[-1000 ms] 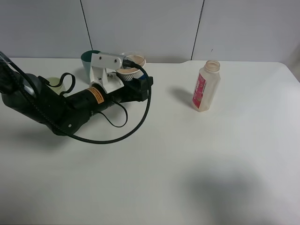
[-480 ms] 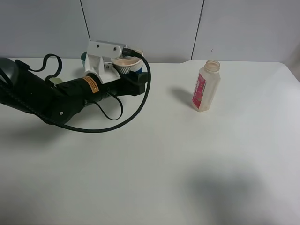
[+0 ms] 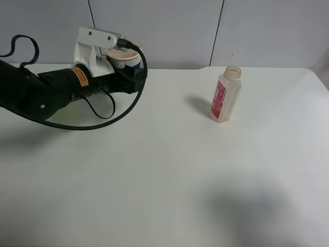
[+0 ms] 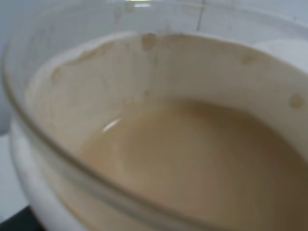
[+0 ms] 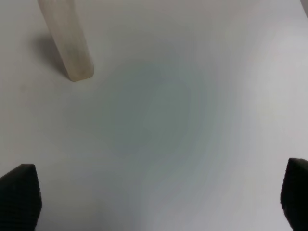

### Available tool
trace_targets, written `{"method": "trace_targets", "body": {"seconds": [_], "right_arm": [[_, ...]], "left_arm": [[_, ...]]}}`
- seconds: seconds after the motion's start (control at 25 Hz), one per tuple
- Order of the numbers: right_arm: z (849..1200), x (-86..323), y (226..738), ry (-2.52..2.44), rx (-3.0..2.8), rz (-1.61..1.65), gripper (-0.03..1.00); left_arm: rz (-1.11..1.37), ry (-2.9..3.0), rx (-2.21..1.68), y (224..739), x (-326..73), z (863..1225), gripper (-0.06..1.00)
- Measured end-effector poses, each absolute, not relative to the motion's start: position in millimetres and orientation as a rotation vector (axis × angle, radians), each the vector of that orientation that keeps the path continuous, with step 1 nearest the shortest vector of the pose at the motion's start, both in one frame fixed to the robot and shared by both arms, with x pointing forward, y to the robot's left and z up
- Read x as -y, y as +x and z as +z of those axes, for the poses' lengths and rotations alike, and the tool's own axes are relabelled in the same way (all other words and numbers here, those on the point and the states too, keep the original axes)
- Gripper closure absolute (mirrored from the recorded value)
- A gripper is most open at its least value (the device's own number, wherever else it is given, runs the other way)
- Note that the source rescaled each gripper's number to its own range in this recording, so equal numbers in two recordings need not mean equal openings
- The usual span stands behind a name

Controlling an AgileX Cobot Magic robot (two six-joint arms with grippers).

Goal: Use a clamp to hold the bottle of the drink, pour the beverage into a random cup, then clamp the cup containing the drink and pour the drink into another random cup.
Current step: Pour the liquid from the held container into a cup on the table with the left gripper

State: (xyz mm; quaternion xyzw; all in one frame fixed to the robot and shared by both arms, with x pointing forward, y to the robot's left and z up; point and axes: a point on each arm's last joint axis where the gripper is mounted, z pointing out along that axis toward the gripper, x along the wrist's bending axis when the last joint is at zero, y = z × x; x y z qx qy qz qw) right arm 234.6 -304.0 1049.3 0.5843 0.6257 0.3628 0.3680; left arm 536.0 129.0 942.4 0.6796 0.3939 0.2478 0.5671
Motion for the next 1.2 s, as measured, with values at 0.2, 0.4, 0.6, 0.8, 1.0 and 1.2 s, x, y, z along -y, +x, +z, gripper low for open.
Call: {"method": "trace_targets", "body": {"seconds": [0.2, 0.4, 0.6, 0.8, 1.0, 1.2], "right_arm": [[1049.3, 304.0, 234.6, 1.501, -1.607, 0.932, -0.03], [1049.3, 304.0, 234.6, 1.501, -1.607, 0.932, -0.03], [1049.3, 304.0, 234.6, 1.501, -1.607, 0.932, -0.03], [1049.3, 304.0, 234.6, 1.502, -1.606, 0.932, -0.03], [1049.3, 304.0, 234.6, 1.502, -1.606, 0.932, -0.03], [1049.3, 304.0, 234.6, 1.502, -1.606, 0.932, -0.03]], "left_arm": [[0.621, 1.591, -0.911, 541.9, -147.8, 956.5, 0.93], [0.641, 1.595, -0.909, 548.1, -167.9, 962.2, 0.93], [0.667, 1.611, -0.909, 552.7, -182.6, 962.2, 0.93], [0.696, 1.625, -0.916, 556.8, -196.6, 961.3, 0.93], [0.757, 1.62, -0.936, 563.4, -224.9, 962.7, 0.93], [0.802, 1.622, -0.937, 564.8, -241.6, 967.6, 0.93]]}}
